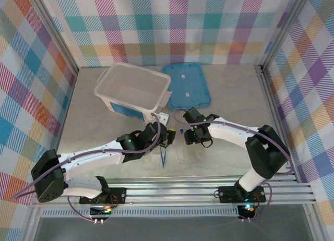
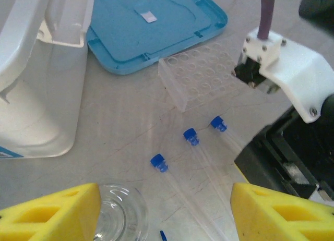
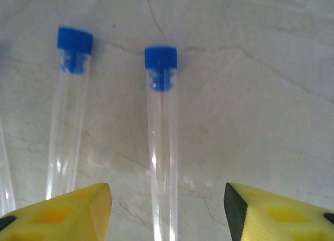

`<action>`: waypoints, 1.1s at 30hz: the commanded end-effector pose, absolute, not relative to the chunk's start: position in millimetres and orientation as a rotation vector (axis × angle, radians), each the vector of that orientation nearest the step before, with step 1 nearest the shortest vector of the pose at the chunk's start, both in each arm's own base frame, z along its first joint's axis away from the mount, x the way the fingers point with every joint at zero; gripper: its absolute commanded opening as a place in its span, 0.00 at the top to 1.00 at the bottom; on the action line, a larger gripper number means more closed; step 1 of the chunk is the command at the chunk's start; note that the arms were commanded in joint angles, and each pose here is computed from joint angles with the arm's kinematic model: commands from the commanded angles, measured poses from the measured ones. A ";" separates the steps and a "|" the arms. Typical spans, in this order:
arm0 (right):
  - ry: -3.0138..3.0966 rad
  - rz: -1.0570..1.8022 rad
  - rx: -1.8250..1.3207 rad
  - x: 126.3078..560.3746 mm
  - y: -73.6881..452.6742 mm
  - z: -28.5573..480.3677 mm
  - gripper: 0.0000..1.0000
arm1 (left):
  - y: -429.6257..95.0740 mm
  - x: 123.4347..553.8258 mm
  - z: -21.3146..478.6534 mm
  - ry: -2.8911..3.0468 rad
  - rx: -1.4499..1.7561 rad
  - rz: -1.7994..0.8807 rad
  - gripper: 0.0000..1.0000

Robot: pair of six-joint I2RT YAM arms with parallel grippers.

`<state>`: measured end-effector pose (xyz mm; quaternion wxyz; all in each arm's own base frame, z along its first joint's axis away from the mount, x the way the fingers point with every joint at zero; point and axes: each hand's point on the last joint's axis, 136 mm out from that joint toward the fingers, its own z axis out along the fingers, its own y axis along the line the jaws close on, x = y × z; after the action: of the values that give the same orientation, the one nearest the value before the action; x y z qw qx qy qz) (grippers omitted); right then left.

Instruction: Organize the chemistry lab equipment

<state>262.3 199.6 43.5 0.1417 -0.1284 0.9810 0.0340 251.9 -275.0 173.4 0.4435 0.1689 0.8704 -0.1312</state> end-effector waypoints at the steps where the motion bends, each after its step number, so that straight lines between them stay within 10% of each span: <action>1: 2.821 0.034 -0.419 272.1 200.8 43.2 0.42 | -271.9 246.1 168.8 2.177 0.401 -0.341 0.33; 33: 2.927 -0.039 -0.486 264.8 199.8 14.8 0.63 | -266.5 244.6 148.0 2.230 0.362 -0.312 0.32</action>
<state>266.8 197.4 18.2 0.1013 -0.1529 0.9830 -0.0101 248.7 -269.6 149.4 0.4194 0.1480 0.8870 -0.1239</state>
